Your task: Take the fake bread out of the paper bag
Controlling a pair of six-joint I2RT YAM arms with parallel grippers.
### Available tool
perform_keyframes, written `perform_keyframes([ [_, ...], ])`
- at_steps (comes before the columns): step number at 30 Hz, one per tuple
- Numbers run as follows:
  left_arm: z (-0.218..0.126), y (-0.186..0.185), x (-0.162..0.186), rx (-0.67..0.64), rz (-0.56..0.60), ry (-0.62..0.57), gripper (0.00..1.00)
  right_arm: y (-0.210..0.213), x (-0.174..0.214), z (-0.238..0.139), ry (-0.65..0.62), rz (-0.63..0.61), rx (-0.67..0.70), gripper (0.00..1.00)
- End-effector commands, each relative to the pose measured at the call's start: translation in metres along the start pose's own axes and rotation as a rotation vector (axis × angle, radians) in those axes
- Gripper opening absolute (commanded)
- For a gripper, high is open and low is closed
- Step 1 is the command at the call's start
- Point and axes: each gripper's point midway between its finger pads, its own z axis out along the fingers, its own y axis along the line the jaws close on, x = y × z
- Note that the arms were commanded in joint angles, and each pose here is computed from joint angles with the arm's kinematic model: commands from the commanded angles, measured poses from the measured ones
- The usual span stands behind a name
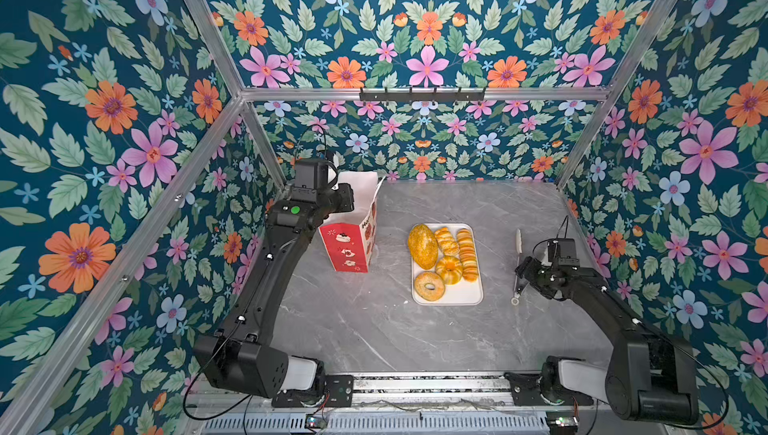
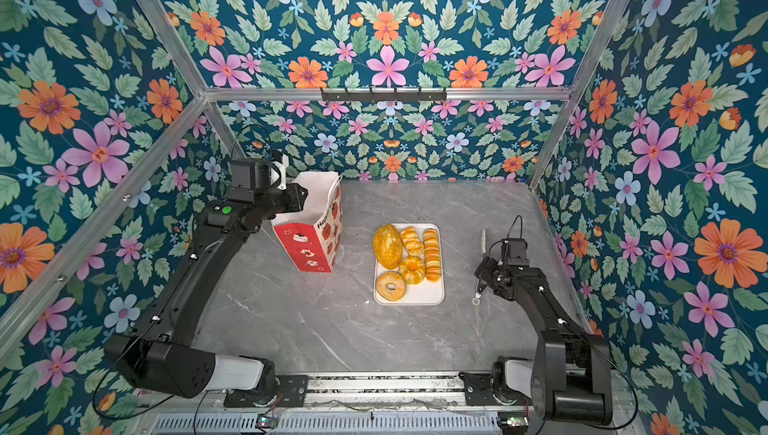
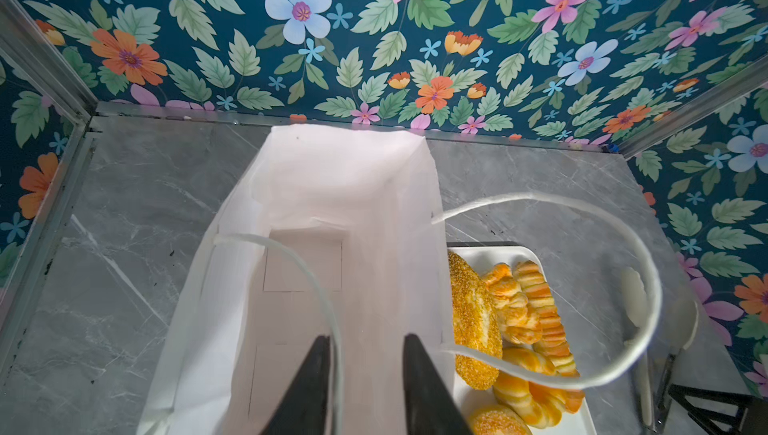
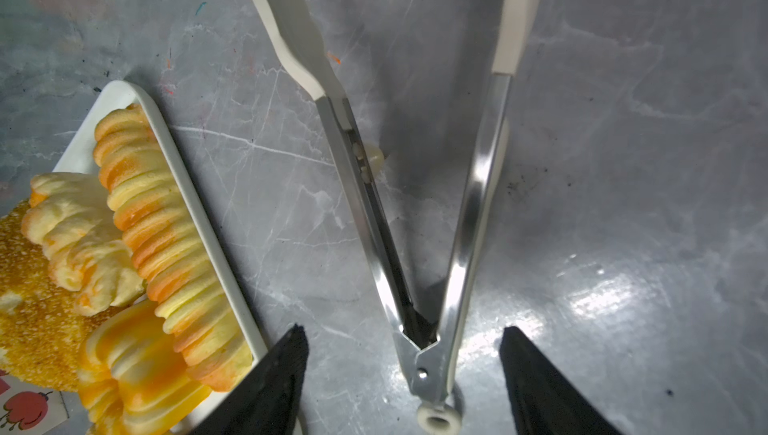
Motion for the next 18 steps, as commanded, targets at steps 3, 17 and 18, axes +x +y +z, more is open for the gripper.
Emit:
perform_keyframes([
  [3, -0.009, 0.013, -0.007, -0.061, 0.009, -0.028, 0.73, 0.003, -0.001, 0.0, -0.008, -0.008, -0.02, 0.75],
  [17, -0.079, 0.017, -0.048, -0.127, 0.022, -0.191, 1.0, 0.005, -0.003, -0.006, -0.022, -0.013, -0.027, 0.74],
  [18, -0.088, 0.021, -0.05, -0.153, 0.026, -0.207, 1.0, 0.005, -0.003, -0.007, -0.025, -0.013, -0.027, 0.74],
])
